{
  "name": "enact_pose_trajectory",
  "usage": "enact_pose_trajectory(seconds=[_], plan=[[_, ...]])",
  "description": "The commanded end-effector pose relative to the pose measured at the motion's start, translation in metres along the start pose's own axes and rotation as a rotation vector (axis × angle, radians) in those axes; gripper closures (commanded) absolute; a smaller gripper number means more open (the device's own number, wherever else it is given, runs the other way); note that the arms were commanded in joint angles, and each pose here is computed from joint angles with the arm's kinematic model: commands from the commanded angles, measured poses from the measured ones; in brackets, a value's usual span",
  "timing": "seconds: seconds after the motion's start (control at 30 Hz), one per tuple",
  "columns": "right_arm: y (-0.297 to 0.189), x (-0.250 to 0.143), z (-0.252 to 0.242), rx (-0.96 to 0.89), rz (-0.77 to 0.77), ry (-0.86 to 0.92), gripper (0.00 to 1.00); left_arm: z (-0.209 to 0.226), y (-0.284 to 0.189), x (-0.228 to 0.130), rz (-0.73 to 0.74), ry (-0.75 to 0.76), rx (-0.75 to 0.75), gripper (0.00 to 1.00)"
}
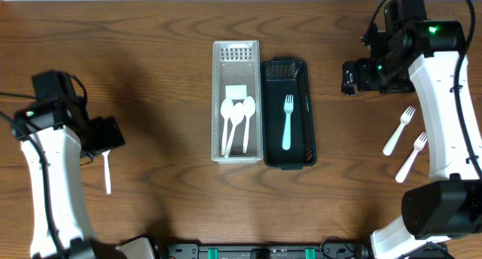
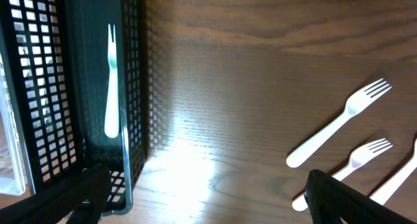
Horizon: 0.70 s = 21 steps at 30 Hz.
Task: Pack container
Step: 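Move left gripper back and grasp the last white spoon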
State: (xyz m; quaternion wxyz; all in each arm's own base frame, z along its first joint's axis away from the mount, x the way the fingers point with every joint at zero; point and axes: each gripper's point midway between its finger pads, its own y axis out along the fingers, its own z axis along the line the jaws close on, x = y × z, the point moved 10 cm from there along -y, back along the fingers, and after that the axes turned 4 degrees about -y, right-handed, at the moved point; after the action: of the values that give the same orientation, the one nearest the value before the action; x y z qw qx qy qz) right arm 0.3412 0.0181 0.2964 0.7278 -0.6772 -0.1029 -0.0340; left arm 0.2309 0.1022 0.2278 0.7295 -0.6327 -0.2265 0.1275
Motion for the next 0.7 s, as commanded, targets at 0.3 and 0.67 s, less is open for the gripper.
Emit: enact_pose_trajectory(seconds=[0.3,0.67], plan=[[0.0,0.001,-0.003,0.002,0.0,-0.007,0.01,0.001,0.096,0.013,0.149,0.067,-0.094,0.02],[0.0,-0.001,-0.006,-0.048,0.018,-0.009,0.01,0.012,0.151,0.015,0.258,0.048,-0.221,0.02]])
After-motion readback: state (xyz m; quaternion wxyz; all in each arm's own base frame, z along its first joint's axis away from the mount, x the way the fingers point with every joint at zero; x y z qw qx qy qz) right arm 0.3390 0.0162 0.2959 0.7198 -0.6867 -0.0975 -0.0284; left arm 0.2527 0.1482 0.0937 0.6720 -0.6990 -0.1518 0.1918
